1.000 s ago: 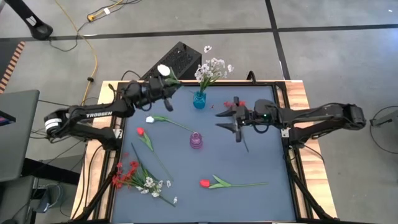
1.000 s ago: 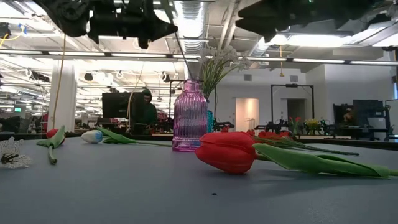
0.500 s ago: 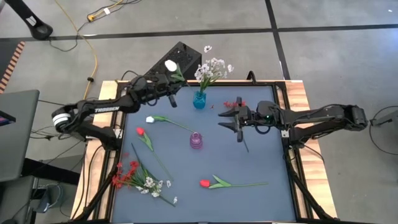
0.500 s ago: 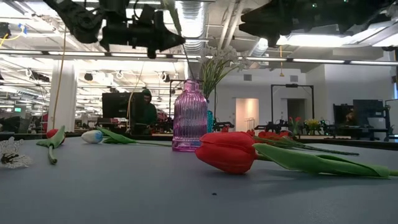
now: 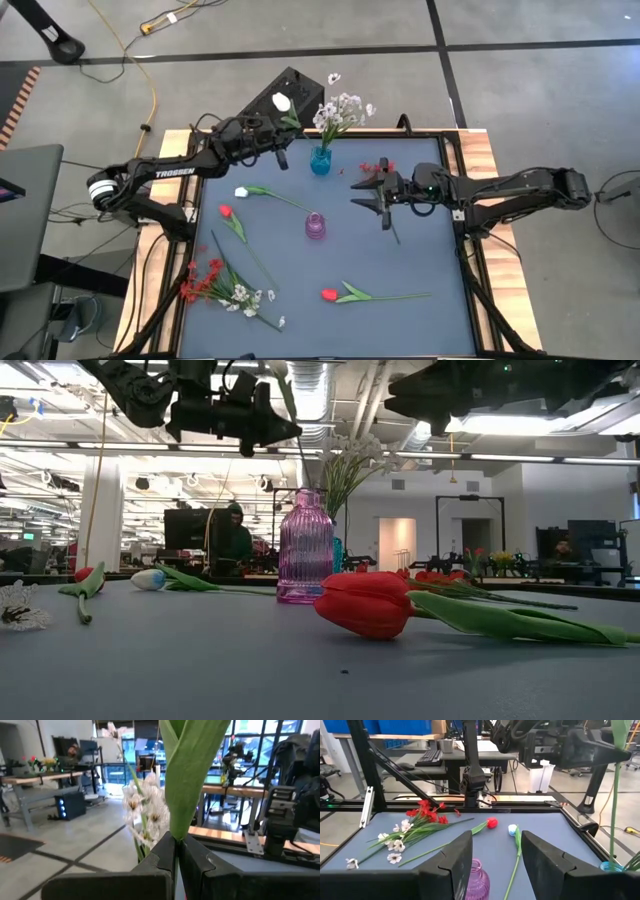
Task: Sort flowers into vase by color
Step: Put the right white tulip into the blue vase
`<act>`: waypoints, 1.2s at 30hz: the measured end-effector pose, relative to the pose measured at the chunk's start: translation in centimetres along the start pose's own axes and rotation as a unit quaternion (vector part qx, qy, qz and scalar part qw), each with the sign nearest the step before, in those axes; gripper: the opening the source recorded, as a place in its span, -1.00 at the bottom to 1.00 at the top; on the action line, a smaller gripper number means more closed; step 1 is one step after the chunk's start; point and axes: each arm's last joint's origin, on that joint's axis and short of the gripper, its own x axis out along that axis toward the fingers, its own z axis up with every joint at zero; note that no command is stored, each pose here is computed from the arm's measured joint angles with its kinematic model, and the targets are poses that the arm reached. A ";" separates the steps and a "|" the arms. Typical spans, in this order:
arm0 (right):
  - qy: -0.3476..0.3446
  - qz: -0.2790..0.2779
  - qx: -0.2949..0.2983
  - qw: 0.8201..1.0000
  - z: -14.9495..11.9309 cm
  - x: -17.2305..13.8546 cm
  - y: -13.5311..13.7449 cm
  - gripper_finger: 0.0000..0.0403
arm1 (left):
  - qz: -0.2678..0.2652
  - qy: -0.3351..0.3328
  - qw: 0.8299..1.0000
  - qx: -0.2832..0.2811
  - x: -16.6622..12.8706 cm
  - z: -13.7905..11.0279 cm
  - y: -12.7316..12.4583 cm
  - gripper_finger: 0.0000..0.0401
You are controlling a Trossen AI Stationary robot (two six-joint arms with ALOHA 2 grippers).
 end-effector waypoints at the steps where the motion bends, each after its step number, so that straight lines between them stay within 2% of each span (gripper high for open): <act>1: 0.000 0.000 0.000 1.000 0.0 0.0 0.0 -0.04 | 0.005 0.002 1.000 -0.001 0.0 0.0 0.0 -1.00; 10: -0.007 0.001 0.002 1.000 0.1 0.0 0.1 -0.04 | 0.015 0.031 0.999 -0.023 1.3 -1.3 0.8 -1.00; 13: -0.007 0.006 0.009 1.000 0.1 0.0 0.3 -0.04 | 0.005 0.063 0.998 -0.032 2.5 -2.2 1.1 -1.00; 19: -0.006 0.020 0.012 1.000 0.1 0.0 1.0 -0.04 | -0.007 0.076 0.996 -0.036 3.6 -2.7 1.3 -1.00; 30: -0.006 0.022 0.011 1.000 0.1 0.0 1.0 -0.04 | -0.004 0.131 0.990 -0.049 3.4 -3.8 1.3 -1.00; 36: -0.006 0.022 0.012 1.000 0.1 0.0 1.0 -0.04 | -0.004 0.131 0.990 -0.045 3.4 -3.8 1.3 -0.96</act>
